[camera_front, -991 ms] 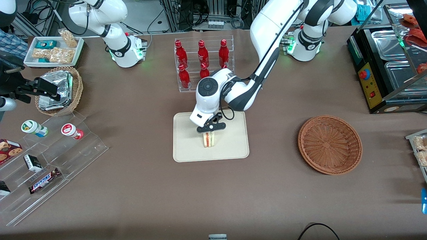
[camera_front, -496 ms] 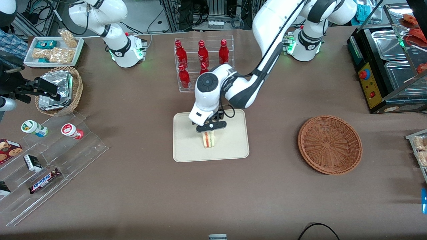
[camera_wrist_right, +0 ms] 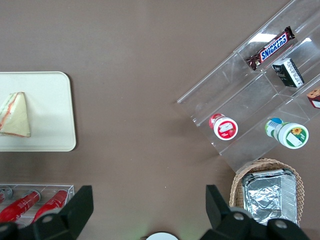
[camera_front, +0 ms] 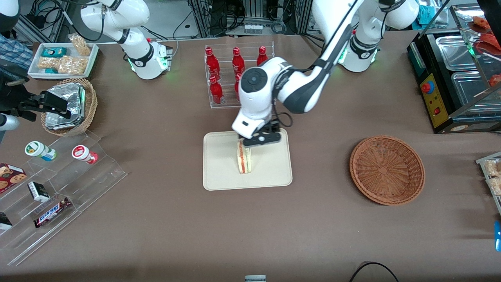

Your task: Place sandwich from basket to tray

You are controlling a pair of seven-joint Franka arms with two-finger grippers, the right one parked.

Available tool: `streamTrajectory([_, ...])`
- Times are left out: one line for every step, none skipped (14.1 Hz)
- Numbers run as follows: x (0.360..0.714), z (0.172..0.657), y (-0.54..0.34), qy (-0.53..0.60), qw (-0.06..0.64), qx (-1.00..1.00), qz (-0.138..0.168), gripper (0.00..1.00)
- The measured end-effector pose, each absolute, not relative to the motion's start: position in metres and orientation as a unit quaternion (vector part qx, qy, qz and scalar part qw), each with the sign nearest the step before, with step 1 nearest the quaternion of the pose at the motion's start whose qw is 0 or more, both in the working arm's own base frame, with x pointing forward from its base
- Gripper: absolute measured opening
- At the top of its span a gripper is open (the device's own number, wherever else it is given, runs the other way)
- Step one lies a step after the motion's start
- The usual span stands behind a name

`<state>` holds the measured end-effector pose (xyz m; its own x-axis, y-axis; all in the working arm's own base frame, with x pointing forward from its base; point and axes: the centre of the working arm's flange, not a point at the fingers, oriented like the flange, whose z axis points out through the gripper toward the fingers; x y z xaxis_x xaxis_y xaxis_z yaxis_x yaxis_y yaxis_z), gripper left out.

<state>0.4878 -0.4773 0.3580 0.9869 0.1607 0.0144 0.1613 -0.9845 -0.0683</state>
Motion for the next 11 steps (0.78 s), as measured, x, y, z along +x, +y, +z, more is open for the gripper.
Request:
streamTrajectory([0.496,0.367,-0.457,-0.09,0.049,-0.995,0.004,1.0])
streamTrajectory([0.509,0.378,-0.433,-0.099,0.054,-0.994,0.009,1.0])
streamTrajectory([0.522,0.388,-0.407,-0.098,0.055,-0.994,0.013,1.0])
streamTrajectory([0.533,0.394,-0.381,-0.091,0.055,-0.994,0.016,1.0])
streamTrajectory([0.541,0.398,-0.355,-0.085,0.055,-0.995,0.021,1.0])
streamTrajectory([0.547,0.402,-0.331,-0.079,0.054,-0.995,0.024,1.0])
streamTrajectory([0.551,0.406,-0.308,-0.072,0.053,-0.996,0.028,1.0])
streamTrajectory([0.553,0.411,-0.288,-0.064,0.052,-0.996,0.032,1.0])
streamTrajectory([0.553,0.418,-0.269,-0.057,0.053,-0.996,0.039,1.0])
streamTrajectory([0.553,0.427,-0.25,-0.051,0.054,-0.996,0.046,1.0])
streamTrajectory([0.554,0.436,-0.231,-0.05,0.054,-0.996,0.052,1.0])
